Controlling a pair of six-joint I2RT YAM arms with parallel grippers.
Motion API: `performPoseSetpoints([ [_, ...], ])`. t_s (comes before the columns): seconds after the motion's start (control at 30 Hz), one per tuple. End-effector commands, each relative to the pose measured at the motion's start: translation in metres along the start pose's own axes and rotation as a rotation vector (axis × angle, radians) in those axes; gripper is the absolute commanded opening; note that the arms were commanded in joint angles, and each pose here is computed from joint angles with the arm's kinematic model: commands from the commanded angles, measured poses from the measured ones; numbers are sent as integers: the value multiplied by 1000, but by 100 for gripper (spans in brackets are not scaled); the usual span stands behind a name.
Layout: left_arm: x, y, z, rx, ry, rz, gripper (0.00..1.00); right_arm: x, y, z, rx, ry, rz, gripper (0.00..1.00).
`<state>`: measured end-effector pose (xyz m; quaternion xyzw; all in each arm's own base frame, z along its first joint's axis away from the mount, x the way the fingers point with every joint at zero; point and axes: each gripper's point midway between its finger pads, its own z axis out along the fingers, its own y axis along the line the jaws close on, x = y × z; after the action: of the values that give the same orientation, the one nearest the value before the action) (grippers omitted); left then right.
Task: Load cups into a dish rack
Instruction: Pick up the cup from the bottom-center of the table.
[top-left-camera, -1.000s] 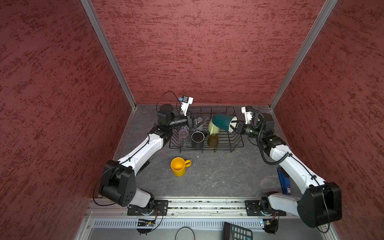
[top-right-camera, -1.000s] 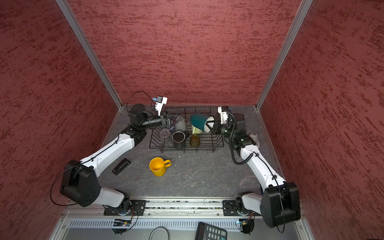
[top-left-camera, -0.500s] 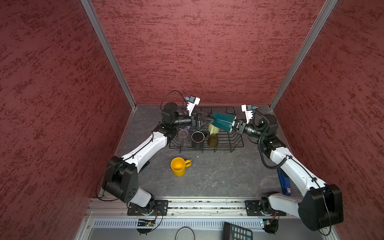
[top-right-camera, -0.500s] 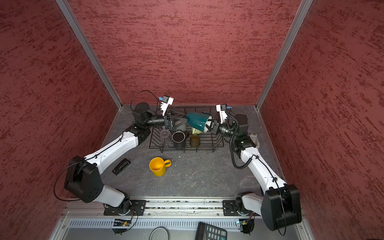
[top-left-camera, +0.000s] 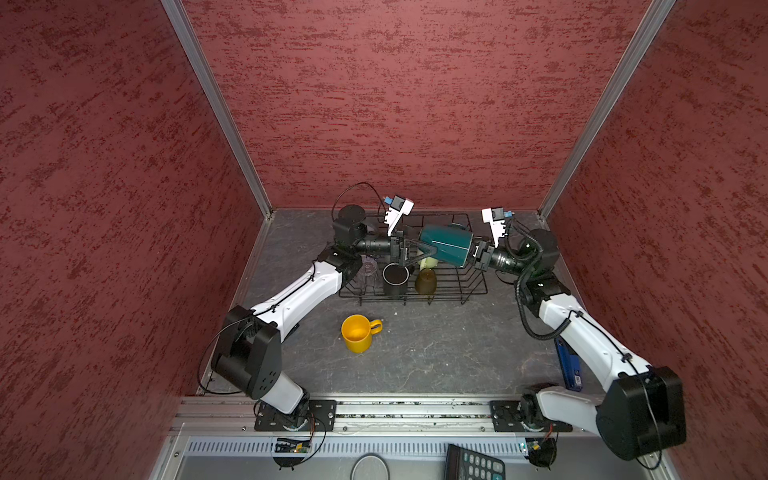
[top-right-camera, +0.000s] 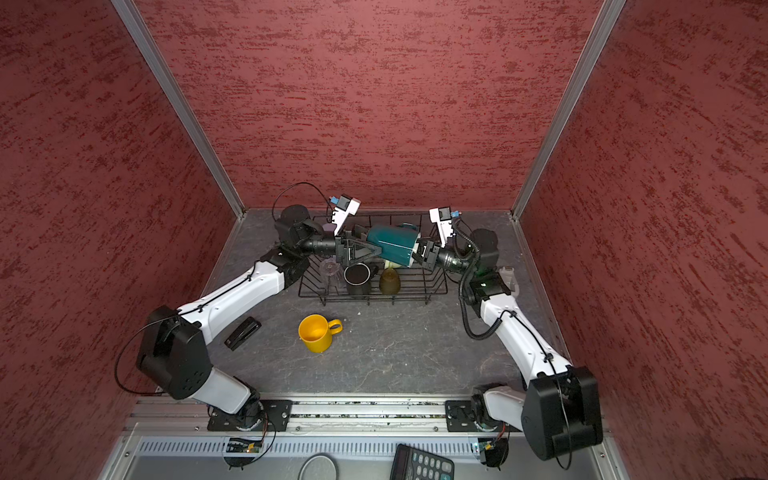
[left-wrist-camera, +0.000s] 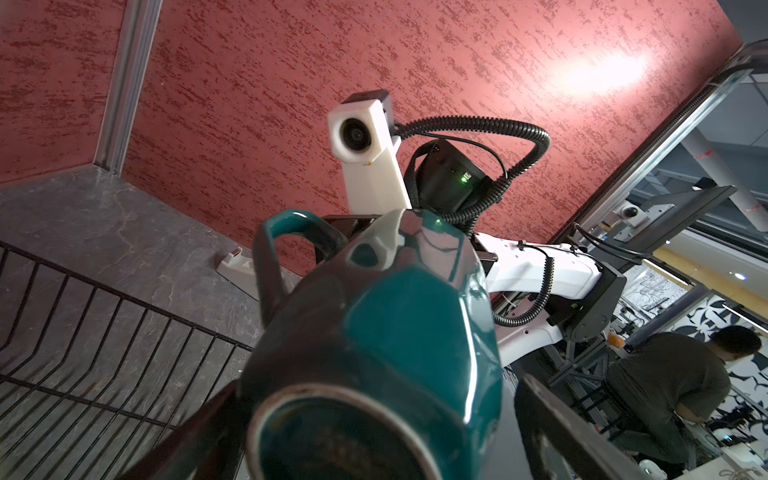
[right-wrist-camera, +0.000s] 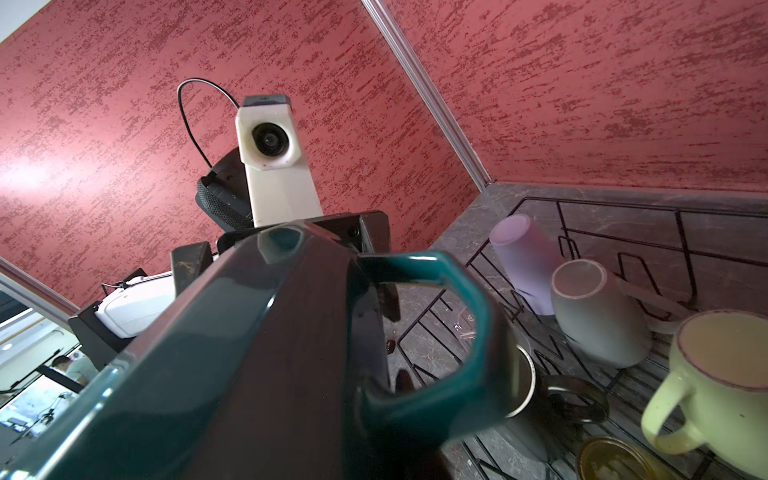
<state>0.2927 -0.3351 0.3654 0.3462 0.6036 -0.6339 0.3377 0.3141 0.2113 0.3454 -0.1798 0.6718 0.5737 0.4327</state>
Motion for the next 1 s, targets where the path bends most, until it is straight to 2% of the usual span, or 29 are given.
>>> performPoseSetpoints([
  [0.0,-3,-10,6,50,15,35,100,-11,15,-2,-37,-29,-104,0],
  [0.2,3,-17,11,97,61,7,100,-10,10,-3,10,-32,-188,0],
  [0.53,21,-26,11,171,145,-60,99,-13,9,-8,95,-64,-413,0],
  [0.97,31,-40,13,240,193,-59,99,-12,25,-7,32,-128,-580,0],
])
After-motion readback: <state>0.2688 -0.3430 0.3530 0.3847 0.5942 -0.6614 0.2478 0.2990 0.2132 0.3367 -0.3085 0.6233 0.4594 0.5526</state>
